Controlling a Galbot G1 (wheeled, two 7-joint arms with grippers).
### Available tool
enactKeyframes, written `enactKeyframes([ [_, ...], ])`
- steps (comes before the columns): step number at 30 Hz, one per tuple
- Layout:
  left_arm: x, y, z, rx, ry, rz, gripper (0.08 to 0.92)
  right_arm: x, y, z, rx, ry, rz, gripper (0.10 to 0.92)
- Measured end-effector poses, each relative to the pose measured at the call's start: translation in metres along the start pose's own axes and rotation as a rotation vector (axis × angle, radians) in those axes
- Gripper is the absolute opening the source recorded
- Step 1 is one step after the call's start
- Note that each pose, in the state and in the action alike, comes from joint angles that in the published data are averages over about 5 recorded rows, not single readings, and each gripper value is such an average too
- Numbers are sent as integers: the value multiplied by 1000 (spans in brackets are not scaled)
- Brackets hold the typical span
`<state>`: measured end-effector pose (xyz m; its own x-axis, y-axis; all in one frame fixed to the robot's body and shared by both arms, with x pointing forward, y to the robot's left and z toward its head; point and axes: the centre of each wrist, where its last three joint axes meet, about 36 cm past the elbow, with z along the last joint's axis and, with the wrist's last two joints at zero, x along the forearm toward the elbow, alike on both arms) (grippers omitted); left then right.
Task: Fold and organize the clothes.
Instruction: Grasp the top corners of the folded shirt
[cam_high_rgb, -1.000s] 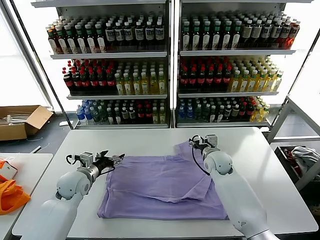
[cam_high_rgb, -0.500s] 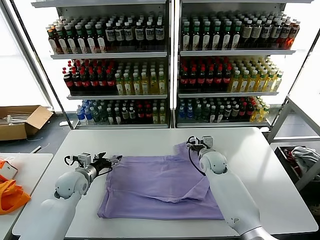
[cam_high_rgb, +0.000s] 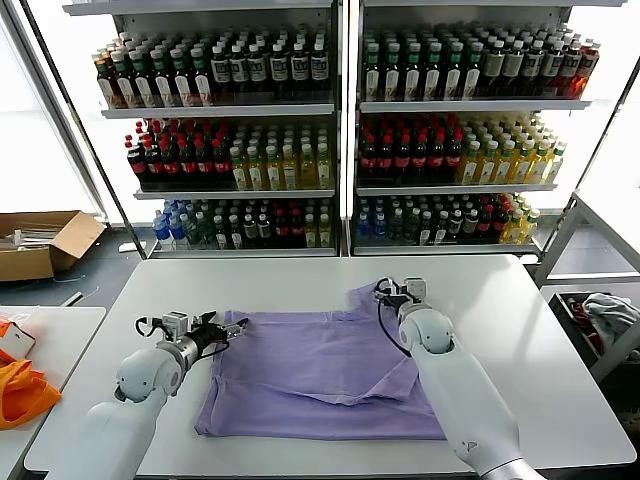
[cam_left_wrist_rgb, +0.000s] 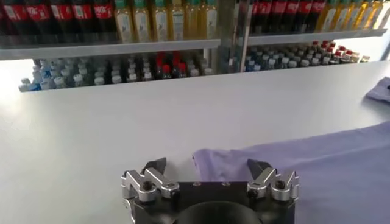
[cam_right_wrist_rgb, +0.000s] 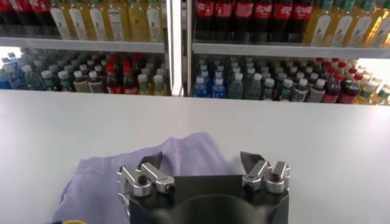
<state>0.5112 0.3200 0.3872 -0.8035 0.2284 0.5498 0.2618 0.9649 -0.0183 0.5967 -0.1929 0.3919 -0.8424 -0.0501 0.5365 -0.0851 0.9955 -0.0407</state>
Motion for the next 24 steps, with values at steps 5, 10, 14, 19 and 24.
enactKeyframes([
  [5, -2, -4, 1, -20, 5, 4, 612, 2, 0, 4, 2, 3, 0, 531],
  [10, -4, -9, 3, -33, 10, 13, 464, 4, -1, 7, 1, 5, -2, 383],
  [14, -6, -13, 3, -41, 11, 26, 352, 6, -1, 11, -1, 4, -6, 270],
  [19, -7, -16, 0, -52, 1, 39, 222, 11, -1, 15, -2, -2, -12, 136],
  [24, -9, -17, -3, -54, -20, 32, 93, 17, 1, 14, -9, -22, -15, 108],
])
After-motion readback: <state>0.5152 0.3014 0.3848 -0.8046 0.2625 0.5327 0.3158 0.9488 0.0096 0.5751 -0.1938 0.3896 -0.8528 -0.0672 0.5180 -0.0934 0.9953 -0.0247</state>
